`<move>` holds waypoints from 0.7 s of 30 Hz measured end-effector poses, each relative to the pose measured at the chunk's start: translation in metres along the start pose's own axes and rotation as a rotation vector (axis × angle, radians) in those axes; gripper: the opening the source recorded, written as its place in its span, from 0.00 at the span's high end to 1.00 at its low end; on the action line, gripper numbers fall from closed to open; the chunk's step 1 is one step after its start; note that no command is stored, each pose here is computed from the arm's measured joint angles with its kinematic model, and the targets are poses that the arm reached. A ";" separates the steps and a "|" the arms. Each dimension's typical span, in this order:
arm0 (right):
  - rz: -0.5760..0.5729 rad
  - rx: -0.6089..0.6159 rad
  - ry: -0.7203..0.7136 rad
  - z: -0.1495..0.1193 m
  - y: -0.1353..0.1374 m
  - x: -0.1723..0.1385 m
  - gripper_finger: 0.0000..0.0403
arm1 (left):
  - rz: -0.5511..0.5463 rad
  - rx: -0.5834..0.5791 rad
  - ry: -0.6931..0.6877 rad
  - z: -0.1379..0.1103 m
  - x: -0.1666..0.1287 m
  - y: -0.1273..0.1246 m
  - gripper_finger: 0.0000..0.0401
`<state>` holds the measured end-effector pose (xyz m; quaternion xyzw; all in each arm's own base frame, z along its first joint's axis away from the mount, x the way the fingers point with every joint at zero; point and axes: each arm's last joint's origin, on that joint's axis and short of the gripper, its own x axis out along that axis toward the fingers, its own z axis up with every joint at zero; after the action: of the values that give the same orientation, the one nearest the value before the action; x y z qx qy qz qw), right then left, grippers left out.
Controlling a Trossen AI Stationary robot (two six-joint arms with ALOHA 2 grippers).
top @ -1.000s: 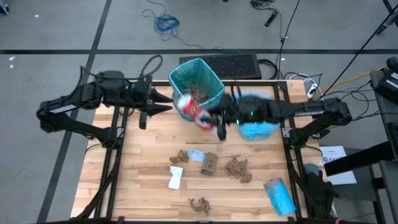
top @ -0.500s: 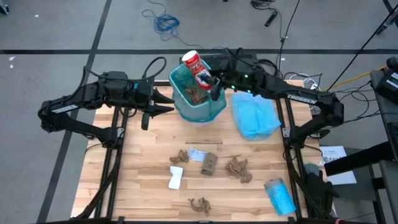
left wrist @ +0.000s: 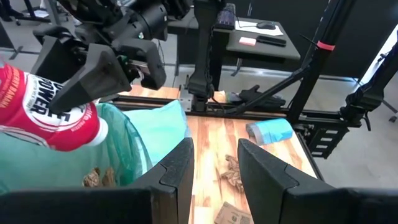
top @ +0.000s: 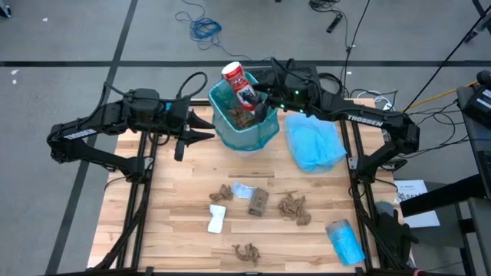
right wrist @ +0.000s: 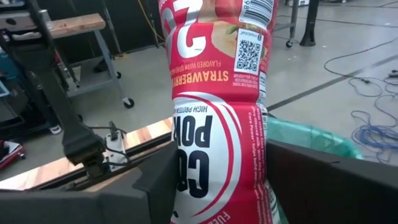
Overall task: Place trash/remove bag and relplace
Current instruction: Put the red bottle into the blue trash bag inside the white trash bin
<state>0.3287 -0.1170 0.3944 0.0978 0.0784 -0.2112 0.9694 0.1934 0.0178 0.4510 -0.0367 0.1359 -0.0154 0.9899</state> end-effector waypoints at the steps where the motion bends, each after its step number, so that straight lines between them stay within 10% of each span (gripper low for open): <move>1: -0.002 0.000 -0.001 0.000 0.000 0.000 0.49 | 0.000 0.000 0.000 0.000 0.000 0.000 0.70; 21: 0.065 -0.027 -0.014 0.002 0.002 -0.001 0.40 | 0.002 0.023 0.010 -0.001 0.000 0.000 0.70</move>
<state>0.3290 -0.1151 0.3973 0.0856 0.0711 -0.1792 0.9775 0.1930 0.0180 0.4501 -0.0251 0.1406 -0.0163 0.9896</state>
